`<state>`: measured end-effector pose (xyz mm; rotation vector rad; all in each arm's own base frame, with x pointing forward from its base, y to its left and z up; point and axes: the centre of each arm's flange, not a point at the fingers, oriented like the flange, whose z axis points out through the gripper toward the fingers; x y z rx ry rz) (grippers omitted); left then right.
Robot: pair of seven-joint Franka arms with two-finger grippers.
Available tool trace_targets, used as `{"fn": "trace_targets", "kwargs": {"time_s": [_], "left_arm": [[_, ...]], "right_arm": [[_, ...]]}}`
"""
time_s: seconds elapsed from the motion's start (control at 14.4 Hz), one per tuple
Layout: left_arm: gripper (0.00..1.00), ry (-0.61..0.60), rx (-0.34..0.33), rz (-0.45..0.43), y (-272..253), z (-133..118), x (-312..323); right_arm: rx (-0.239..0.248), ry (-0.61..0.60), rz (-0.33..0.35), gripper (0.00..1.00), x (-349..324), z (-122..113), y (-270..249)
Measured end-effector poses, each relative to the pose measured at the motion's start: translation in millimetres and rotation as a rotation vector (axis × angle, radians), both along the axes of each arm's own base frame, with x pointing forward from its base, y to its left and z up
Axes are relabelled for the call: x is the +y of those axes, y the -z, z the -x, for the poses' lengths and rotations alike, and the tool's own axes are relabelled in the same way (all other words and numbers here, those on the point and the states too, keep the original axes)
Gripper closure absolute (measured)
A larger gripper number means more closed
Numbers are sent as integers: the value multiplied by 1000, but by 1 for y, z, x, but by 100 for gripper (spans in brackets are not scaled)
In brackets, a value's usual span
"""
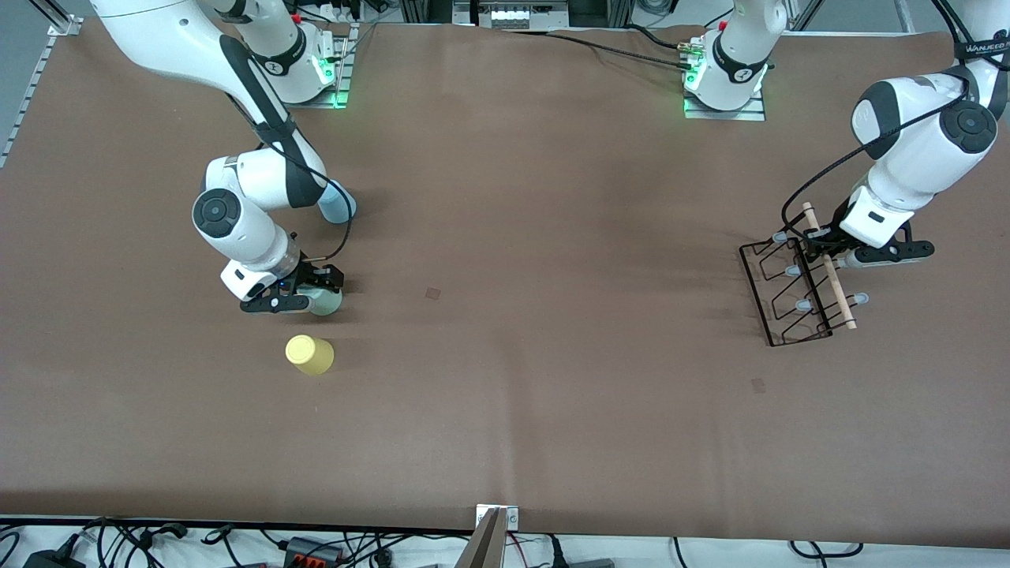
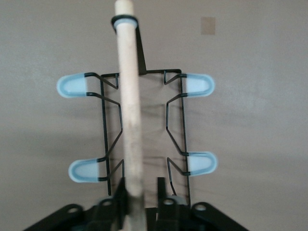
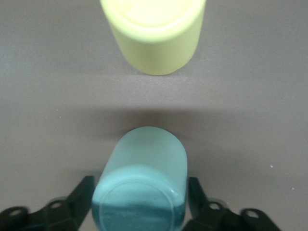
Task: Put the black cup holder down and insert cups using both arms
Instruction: 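Grasp the rack handle with the left gripper and drag it toward the table middle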
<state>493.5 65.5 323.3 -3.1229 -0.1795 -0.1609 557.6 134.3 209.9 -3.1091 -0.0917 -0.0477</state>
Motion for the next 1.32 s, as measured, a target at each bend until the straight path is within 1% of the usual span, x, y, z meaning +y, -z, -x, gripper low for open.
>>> {"fn": "trace_targets", "kwargs": {"time_s": [0.07,0.14,0.21,0.35,0.42,0.49,0.63,0.84,0.98,1.11,1.32], "left_arm": [[78,14,0,-2,0,0,0],[83,18,-4,-3,-1,0,1],[84,32,-9,-5,-3,-1,0],[84,54,-30,-11,-12,-5,1],[84,66,-42,-15,-24,-11,2],[84,83,-40,-17,-41,-18,2],[84,131,7,-15,-86,-33,4],[84,206,122,4,-161,-48,-12],[84,278,144,4,-181,-56,-53],[84,336,155,2,-177,-60,-115],[84,432,199,7,-151,-48,-228]], "right_arm": [[-4,-3,-1,30,2,0,-2],[-6,-5,-1,31,3,0,-3],[-5,-6,-1,31,4,0,-3],[-5,-7,-1,31,4,0,-3],[-5,-7,-1,31,4,0,-3],[-6,-7,-1,31,4,0,-3],[-2,-7,0,31,3,0,-4],[15,-22,8,31,-1,0,-21],[25,-43,15,31,-10,-3,-45],[35,-54,22,31,-25,-3,-77],[59,-59,25,31,-40,3,-130]]}}
